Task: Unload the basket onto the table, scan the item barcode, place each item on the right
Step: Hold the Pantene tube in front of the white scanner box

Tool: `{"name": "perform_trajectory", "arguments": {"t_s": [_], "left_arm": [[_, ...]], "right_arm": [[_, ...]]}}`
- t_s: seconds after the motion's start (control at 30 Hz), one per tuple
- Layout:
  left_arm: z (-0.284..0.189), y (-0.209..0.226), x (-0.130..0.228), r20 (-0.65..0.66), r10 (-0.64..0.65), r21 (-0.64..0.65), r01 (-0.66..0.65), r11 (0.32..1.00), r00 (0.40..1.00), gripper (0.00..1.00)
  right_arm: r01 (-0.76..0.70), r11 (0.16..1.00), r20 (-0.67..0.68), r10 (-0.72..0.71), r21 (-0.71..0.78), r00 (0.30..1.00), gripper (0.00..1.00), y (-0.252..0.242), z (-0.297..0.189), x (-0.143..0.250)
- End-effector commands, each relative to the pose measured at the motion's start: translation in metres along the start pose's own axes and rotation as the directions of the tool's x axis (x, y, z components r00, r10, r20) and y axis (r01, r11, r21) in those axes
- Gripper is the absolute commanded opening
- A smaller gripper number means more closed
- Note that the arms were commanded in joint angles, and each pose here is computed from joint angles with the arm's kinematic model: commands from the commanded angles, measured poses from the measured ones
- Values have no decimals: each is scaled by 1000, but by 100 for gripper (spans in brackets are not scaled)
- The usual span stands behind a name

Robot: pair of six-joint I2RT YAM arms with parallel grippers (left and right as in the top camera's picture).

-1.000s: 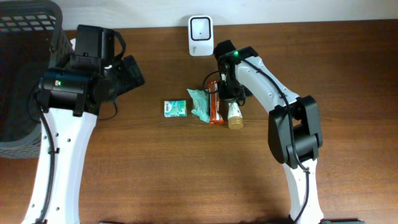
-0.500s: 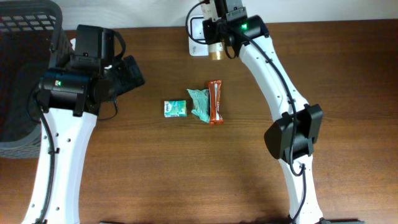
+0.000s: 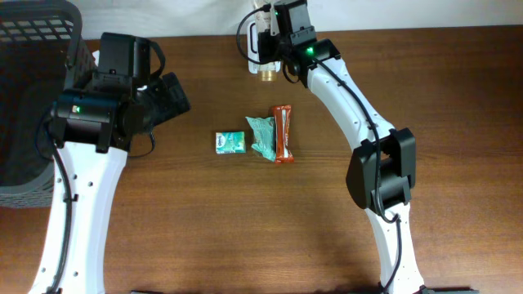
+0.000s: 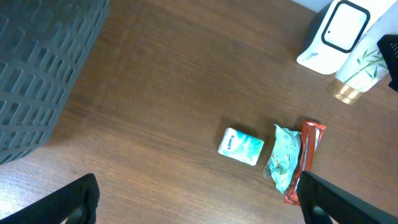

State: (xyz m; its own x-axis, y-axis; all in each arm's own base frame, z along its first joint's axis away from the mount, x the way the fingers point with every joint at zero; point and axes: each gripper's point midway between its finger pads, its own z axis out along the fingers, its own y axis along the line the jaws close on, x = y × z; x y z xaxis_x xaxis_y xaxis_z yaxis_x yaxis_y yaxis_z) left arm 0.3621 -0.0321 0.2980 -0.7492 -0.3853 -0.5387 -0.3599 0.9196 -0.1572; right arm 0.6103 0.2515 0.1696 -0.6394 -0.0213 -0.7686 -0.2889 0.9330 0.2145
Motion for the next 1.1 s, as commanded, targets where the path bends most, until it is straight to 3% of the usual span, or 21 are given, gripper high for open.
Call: {"name": "perform_trajectory", "arguments": {"t_s": [0.0,0.17,0.27,0.47,0.63,0.73,0.8,0.9,1.0,1.07], "left_arm": [[-2,0,-1,6,14,1,-14,1000,1000,99],[-2,0,-1,6,14,1,-14,1000,1000,99],[-2,0,-1,6,14,1,-14,1000,1000,99],[-2,0,-1,6,14,2,-14,1000,1000,99],[-2,0,-1,6,14,2,-14,1000,1000,99],[-2,0,-1,6,14,1,-14,1000,1000,99],[-2,0,-1,6,14,1,-14,1000,1000,99],[-2,0,-1,6,14,1,-14,1000,1000,99],[-2,0,-1,6,14,1,-14,1000,1000,99],[-2,0,-1,6,14,1,-14,1000,1000,99]], "right_arm": [[-5,1000,65,4,20,998,4,3,-10,-18],[-7,1000,46,5,30,999,4,-4,8,0],[-4,1000,154,0,25,988,4,1,-9,-34],[-55,973,261,-6,226,965,4,-27,-71,-79],[-15,994,139,1,104,990,4,-9,-37,-40],[-7,995,58,1,104,998,4,-12,-5,-5],[-6,993,53,0,117,999,4,-14,-2,-1],[-43,972,139,10,233,990,4,-39,-35,-35],[-244,849,261,130,468,956,4,-120,-108,-65],[-298,768,253,181,567,950,4,-182,-148,-60]]}}
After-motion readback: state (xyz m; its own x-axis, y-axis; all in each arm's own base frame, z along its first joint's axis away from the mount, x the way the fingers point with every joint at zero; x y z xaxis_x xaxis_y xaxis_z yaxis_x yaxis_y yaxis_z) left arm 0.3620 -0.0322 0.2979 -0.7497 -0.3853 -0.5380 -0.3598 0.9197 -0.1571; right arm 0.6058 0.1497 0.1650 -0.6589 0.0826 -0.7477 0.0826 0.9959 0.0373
